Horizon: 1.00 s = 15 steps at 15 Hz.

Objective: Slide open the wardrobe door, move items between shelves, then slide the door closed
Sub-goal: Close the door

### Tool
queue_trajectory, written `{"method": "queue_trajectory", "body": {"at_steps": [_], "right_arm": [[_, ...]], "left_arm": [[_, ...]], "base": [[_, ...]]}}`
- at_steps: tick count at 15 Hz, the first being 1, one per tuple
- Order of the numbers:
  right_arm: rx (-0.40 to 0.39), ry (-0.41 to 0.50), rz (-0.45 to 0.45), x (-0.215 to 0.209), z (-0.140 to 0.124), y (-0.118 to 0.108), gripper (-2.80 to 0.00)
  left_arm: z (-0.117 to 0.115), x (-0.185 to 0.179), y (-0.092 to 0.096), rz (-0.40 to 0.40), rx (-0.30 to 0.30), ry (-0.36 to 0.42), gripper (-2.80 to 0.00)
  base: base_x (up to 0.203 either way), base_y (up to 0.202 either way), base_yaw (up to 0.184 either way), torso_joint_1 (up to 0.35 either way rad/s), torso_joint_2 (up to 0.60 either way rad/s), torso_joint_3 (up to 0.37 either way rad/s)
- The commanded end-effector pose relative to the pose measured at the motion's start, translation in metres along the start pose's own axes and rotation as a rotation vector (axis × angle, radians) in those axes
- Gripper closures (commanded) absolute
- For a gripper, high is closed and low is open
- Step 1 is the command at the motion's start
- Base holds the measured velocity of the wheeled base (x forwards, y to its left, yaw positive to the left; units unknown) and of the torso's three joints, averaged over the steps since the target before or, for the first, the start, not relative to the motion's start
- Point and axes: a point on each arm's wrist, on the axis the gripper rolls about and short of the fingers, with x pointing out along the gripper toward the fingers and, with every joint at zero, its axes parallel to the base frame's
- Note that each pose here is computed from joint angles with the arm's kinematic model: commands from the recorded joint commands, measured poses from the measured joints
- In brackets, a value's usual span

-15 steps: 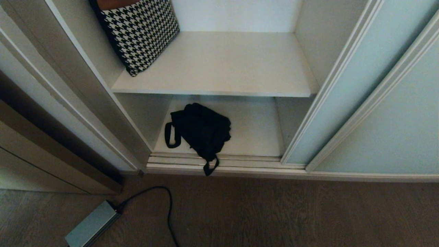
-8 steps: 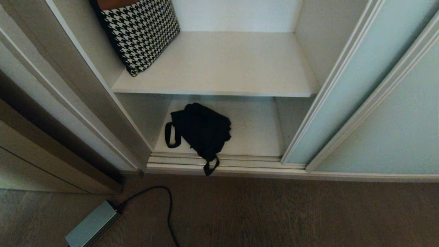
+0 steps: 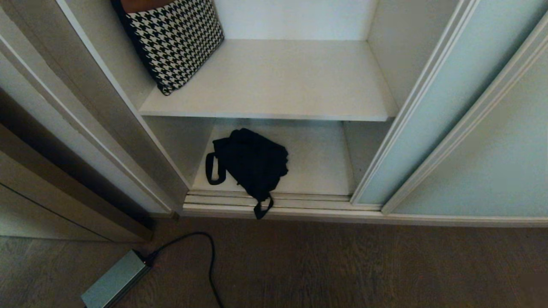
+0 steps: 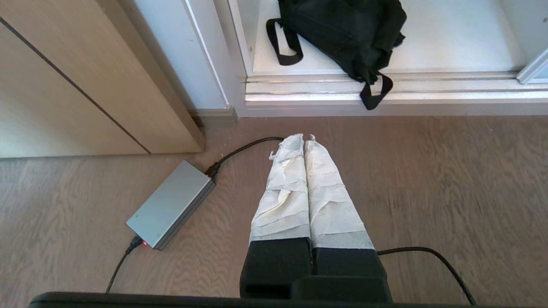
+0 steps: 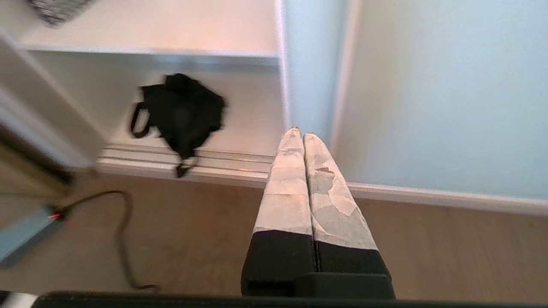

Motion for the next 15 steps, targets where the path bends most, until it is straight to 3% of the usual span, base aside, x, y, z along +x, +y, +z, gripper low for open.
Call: {"method": "queue_trajectory", "body": {"at_steps": [1,3,5,8,11,15], "right_arm": [[0.018,0.074,0.032,0.034,0.032,0.000,0.00],[0.091,0.089,0.029,0.058,0.051,0.001,0.00],[0.165,0.044,-0.019,0.085,0.069,0.004,0.00],[0.191,-0.036,-0.085,0.116,0.090,0.006,0.00],[0.207,-0.023,-0.107,0.140,0.090,0.003,0.00],[0.347,-0.008,-0.117,0.173,0.089,-0.002,0.00]], "left_arm": [[0.000,0.000,0.000,0.000,0.000,0.002,0.00],[0.000,0.000,0.000,0.000,0.000,0.002,0.00],[0.000,0.000,0.000,0.000,0.000,0.002,0.00],[0.000,0.000,0.000,0.000,0.000,0.002,0.00],[0.000,0.000,0.000,0.000,0.000,0.002,0.00],[0.000,0.000,0.000,0.000,0.000,0.002,0.00]], "base": [[0.000,0.000,0.000,0.000,0.00,0.000],[0.000,0.000,0.000,0.000,0.00,0.000],[0.000,0.000,0.000,0.000,0.00,0.000],[0.000,0.000,0.000,0.000,0.00,0.000],[0.000,0.000,0.000,0.000,0.00,0.000],[0.000,0.000,0.000,0.000,0.00,0.000]]}}
